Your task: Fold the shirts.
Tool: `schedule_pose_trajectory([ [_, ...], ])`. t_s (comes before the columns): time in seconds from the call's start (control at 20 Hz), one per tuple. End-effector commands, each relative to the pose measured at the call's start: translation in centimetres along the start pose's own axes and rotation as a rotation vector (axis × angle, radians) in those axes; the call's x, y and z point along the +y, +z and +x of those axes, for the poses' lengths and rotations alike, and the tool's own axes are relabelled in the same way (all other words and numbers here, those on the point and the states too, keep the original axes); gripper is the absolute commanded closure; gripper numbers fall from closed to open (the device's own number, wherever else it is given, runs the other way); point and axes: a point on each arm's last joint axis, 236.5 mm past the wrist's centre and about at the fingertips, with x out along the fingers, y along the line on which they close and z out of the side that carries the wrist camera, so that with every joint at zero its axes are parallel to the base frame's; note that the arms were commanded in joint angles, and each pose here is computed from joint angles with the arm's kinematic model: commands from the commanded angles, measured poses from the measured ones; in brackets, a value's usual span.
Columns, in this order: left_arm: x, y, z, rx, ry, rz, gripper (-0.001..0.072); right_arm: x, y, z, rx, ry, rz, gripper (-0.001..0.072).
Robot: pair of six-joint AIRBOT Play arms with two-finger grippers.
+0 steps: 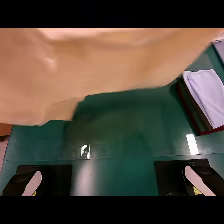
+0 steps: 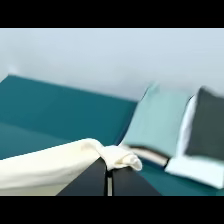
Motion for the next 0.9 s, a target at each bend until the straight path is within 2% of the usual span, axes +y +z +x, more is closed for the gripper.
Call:
schedule_pose_trajectory([
  [0.0,-1.9,6.3,-4.8,-0.175,0.05,0.001,0.0685,-0.3,3.6,-5.6,-0.078,-0.123,-0.056,0.0695],
  [0.15,-1.3,5.8,-4.3,-0.162,0.057,-0.017,0.0686,-0.6,3.0,-5.1,0.01,-0.123,-0.052,0.0695],
  [0.3,1.7,-0.2,0.3,0.033,0.067,-0.093,0.0685,-2.5,-1.0,-0.6,0.192,-0.101,-0.001,0.0695],
  [0.5,7.0,-16.3,8.3,0.478,0.051,-0.301,0.0685,-5.9,-11.2,7.2,0.493,-0.075,0.122,0.0695],
  [0.65,10.5,-31.1,12.1,0.792,0.049,-0.459,0.0685,-8.0,-20.7,12.1,0.734,-0.053,0.225,0.0696],
  [0.85,10.0,-48.0,15.5,1.074,-0.035,-0.498,0.0685,-8.9,-31.7,17.3,0.951,-0.026,0.323,0.0695],
])
